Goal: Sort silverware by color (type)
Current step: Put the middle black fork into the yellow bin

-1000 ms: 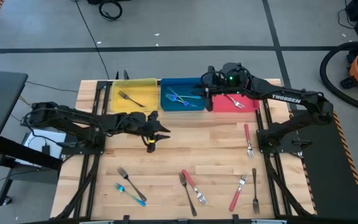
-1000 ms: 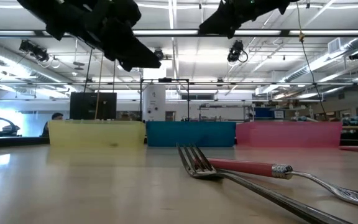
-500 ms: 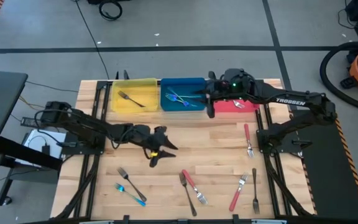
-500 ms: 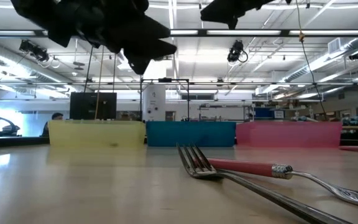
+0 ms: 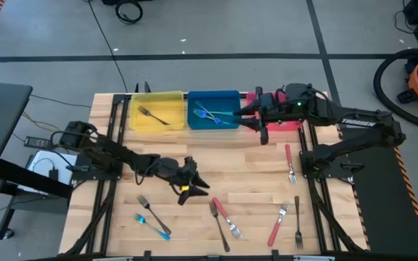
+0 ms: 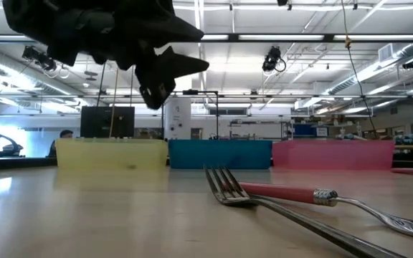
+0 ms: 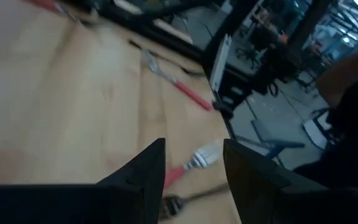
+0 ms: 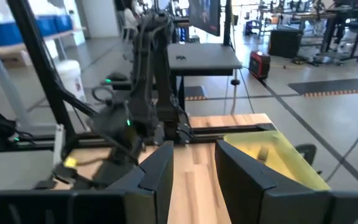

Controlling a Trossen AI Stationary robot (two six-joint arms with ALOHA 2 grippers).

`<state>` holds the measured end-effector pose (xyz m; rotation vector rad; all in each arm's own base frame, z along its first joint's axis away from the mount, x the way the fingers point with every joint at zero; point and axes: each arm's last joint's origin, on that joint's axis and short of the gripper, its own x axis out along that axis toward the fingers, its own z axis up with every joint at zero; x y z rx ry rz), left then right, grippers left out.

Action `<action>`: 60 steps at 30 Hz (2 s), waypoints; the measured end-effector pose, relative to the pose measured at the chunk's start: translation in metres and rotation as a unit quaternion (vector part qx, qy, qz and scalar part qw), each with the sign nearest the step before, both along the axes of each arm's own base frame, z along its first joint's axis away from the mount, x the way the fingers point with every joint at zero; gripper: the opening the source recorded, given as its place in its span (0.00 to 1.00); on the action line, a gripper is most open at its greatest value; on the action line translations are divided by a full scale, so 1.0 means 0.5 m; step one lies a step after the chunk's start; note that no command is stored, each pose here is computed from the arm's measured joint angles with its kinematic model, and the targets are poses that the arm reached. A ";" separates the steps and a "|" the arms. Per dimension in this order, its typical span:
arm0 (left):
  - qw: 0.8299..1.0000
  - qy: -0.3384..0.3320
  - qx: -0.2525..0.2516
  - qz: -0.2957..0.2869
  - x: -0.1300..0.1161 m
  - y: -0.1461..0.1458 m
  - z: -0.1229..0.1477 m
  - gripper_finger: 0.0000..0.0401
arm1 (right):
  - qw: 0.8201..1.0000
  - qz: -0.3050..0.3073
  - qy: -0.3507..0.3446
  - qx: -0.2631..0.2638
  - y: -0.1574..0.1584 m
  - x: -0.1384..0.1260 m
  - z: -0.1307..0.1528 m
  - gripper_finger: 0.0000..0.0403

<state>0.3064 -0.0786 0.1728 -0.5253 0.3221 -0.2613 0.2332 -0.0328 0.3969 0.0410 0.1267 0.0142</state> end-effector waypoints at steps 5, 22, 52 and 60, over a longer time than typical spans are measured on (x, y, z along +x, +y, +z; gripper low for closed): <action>0.998 0.018 -0.067 0.009 0.010 -0.018 -0.032 0.40 | 1.000 0.014 -0.003 0.018 0.016 -0.009 0.005 0.31; 0.985 0.083 -0.148 0.028 0.041 -0.070 -0.096 0.40 | 0.997 0.068 0.017 0.022 0.067 -0.004 -0.003 0.31; 0.976 0.163 -0.124 0.071 0.071 -0.089 -0.143 0.40 | 0.996 0.085 0.019 0.020 0.082 -0.004 -0.004 0.31; 0.971 0.212 -0.089 0.062 0.098 -0.095 -0.139 0.40 | 0.996 0.084 0.022 0.021 0.082 -0.005 -0.005 0.31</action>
